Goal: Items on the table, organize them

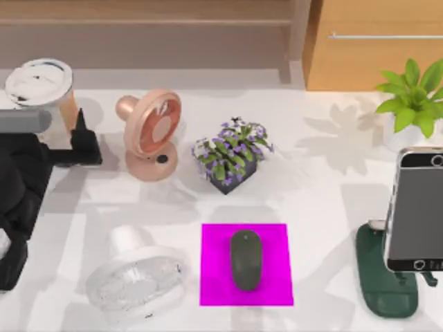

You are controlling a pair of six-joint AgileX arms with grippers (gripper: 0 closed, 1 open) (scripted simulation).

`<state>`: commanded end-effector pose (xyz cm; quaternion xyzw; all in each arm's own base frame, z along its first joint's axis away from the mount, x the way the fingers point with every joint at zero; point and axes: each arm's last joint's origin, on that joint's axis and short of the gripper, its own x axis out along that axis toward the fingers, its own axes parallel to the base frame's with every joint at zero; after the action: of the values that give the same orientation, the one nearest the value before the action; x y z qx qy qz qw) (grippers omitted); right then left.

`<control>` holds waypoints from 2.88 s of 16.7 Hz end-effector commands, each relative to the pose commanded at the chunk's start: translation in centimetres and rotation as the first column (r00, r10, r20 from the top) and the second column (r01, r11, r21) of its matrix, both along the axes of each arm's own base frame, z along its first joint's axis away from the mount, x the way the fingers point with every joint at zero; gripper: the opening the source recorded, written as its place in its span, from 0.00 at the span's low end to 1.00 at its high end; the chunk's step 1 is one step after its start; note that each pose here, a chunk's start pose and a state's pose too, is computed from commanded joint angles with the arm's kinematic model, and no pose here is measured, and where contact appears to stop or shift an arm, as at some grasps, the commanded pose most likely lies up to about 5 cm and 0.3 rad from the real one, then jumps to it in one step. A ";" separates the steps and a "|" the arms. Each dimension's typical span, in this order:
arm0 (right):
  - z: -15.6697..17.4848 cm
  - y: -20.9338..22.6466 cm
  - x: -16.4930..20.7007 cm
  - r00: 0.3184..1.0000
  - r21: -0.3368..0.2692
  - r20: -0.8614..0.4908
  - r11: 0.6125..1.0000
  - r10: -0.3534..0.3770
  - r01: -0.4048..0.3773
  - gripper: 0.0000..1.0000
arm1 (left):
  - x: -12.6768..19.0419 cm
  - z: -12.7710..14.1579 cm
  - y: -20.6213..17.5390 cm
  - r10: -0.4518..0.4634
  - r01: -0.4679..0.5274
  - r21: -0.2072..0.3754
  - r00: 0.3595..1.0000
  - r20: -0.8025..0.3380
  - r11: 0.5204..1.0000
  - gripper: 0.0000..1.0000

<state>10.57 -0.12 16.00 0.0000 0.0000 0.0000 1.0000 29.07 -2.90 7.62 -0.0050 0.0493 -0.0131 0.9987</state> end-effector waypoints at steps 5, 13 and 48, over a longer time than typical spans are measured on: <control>0.0 0.0 0.0 1.000 0.000 0.000 1.000 0.000 0.000 1.00 | 2.2 -0.2 -0.1 -0.001 0.001 0.000 1.000 0.000 1.000 1.00; 0.0 0.0 0.0 1.000 0.000 0.000 1.000 0.000 0.000 1.00 | 2.2 -0.2 -0.1 -0.001 0.001 0.000 1.000 0.000 1.000 0.62; 0.0 0.0 0.0 1.000 0.000 0.000 1.000 0.000 0.000 1.00 | 5.3 9.3 -2.3 -0.050 0.060 -0.026 0.956 0.290 0.998 0.00</control>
<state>10.57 -0.12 16.00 0.0000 0.0000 0.0000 1.0000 34.40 -5.18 16.88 -0.0189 -0.0971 -0.0421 0.9942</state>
